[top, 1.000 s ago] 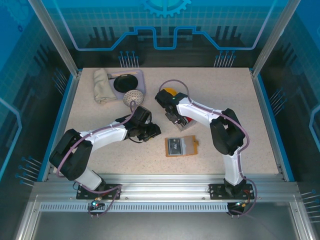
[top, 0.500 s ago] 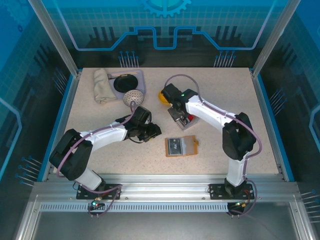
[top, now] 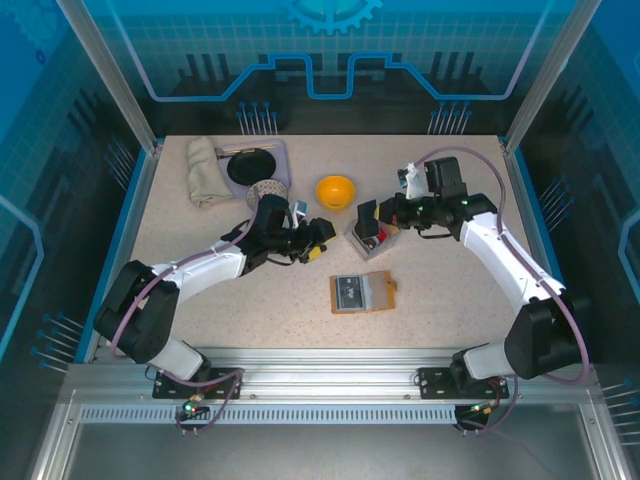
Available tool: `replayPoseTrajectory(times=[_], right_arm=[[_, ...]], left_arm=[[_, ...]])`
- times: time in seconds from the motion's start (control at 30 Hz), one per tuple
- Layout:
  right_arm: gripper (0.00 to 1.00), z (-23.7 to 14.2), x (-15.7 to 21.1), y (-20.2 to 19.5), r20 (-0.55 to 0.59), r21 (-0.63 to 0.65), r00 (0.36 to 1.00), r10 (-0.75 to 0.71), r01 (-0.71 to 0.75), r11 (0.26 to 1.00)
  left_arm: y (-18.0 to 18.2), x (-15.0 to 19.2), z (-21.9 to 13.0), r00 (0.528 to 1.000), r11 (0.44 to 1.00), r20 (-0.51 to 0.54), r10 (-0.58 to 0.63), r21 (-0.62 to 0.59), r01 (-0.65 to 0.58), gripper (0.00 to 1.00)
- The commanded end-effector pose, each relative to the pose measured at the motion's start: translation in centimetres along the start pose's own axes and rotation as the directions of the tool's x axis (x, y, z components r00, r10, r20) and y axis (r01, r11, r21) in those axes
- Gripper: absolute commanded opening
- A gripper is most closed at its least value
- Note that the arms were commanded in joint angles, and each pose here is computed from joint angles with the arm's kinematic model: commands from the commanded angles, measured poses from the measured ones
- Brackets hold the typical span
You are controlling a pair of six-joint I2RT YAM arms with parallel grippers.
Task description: Put the credit cards into the card holder
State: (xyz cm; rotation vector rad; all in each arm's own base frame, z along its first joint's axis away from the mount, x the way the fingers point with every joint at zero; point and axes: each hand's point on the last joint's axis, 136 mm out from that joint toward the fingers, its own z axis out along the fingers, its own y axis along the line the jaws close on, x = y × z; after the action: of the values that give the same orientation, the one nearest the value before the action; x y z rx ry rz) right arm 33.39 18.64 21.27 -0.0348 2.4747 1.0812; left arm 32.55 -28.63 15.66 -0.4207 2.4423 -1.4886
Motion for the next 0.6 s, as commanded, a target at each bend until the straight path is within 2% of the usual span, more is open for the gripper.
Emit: replayPoseTrajectory(times=[0.0, 0.23, 0.37, 0.5, 0.57], right_arm=[[0.00, -1.0, 0.3, 3.5, -0.045, -0.248, 0.998, 0.051, -0.061, 0.967], [0.00, -1.1, 1.0, 4.0, -0.086, -0.320, 0.994, 0.068, -0.092, 0.943], [0.00, -0.7, 1.2, 4.1, -0.109, -0.344, 0.992, 0.071, -0.105, 0.933], [0.00, 0.0, 1.4, 2.6, -0.117, -0.293, 0.989, 0.091, -0.122, 0.948], [0.01, 0.2, 1.6, 2.2, -0.123, -0.287, 0.988, 0.096, -0.128, 0.949]], left_arm=[[-5.6, -0.2, -0.3, 0.998, 0.979, -0.036, 0.047, 0.202, -0.039, 0.65], [-8.5, -0.1, 0.2, 0.993, 0.955, -0.067, 0.095, 0.288, -0.072, 0.69], [-10.0, 0.4, 0.8, 0.987, 0.939, -0.100, 0.124, 0.334, -0.084, 0.68], [-10.8, 0.4, 0.5, 0.988, 0.927, -0.088, 0.130, 0.363, -0.090, 0.37], [-10.9, 0.4, 0.3, 0.988, 0.927, -0.081, 0.131, 0.364, -0.093, 0.26]])
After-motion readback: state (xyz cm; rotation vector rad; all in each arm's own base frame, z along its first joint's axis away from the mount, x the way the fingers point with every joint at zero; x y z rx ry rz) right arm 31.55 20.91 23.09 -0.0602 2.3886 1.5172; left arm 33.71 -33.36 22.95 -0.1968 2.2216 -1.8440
